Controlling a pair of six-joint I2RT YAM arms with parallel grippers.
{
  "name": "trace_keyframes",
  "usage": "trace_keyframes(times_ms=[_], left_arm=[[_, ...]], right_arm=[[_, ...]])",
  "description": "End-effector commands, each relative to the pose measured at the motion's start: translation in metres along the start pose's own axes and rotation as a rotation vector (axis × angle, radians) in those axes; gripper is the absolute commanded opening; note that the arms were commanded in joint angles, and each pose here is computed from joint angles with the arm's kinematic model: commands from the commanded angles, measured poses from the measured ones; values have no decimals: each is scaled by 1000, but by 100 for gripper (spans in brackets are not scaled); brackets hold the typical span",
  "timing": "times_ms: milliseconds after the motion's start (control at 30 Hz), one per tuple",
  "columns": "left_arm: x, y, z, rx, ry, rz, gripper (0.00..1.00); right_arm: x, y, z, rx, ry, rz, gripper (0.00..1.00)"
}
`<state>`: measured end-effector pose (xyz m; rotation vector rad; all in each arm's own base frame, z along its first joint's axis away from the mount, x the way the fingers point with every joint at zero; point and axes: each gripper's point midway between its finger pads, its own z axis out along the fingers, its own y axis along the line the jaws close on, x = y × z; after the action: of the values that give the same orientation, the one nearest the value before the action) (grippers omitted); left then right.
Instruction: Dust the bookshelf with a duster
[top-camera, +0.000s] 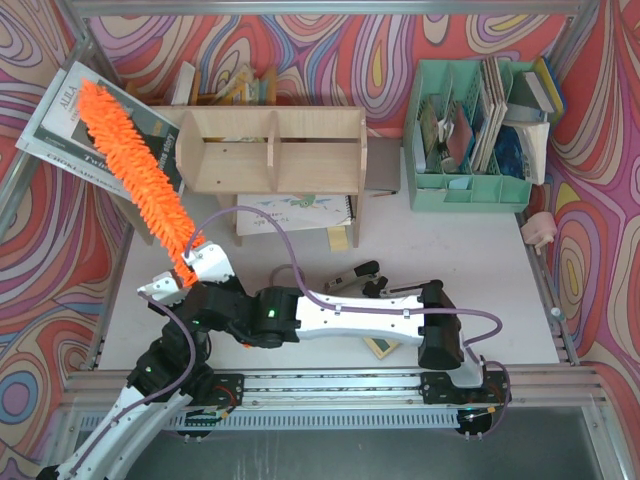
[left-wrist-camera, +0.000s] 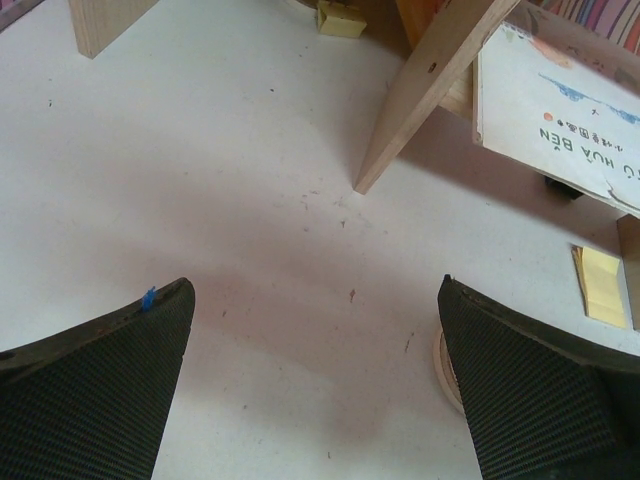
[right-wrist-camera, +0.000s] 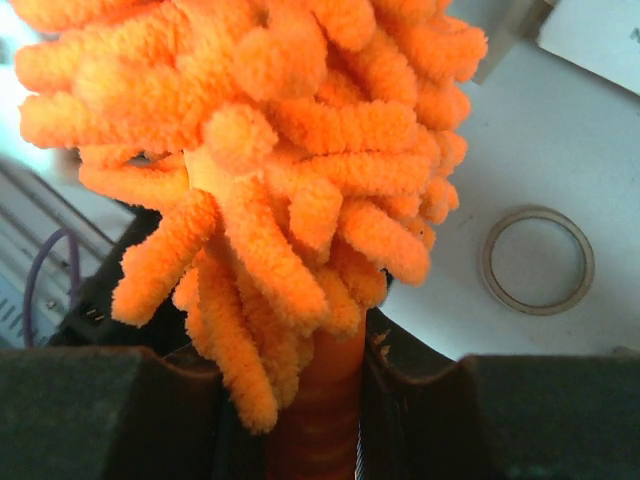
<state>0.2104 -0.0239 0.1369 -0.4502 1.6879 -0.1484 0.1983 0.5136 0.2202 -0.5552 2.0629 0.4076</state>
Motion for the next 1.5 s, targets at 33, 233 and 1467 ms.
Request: trace_keyframes(times_ms=[33, 233, 1467], left_arm=[[3, 1, 1, 3, 1, 16, 99], [3, 1, 1, 3, 1, 16, 99], [2, 1, 0, 1, -2, 14, 98]], right_arm=[[-40, 32, -26, -94, -139, -7, 0], [-24, 16, -16, -23, -86, 15, 0], [-12, -18, -7, 52, -31, 112, 0]])
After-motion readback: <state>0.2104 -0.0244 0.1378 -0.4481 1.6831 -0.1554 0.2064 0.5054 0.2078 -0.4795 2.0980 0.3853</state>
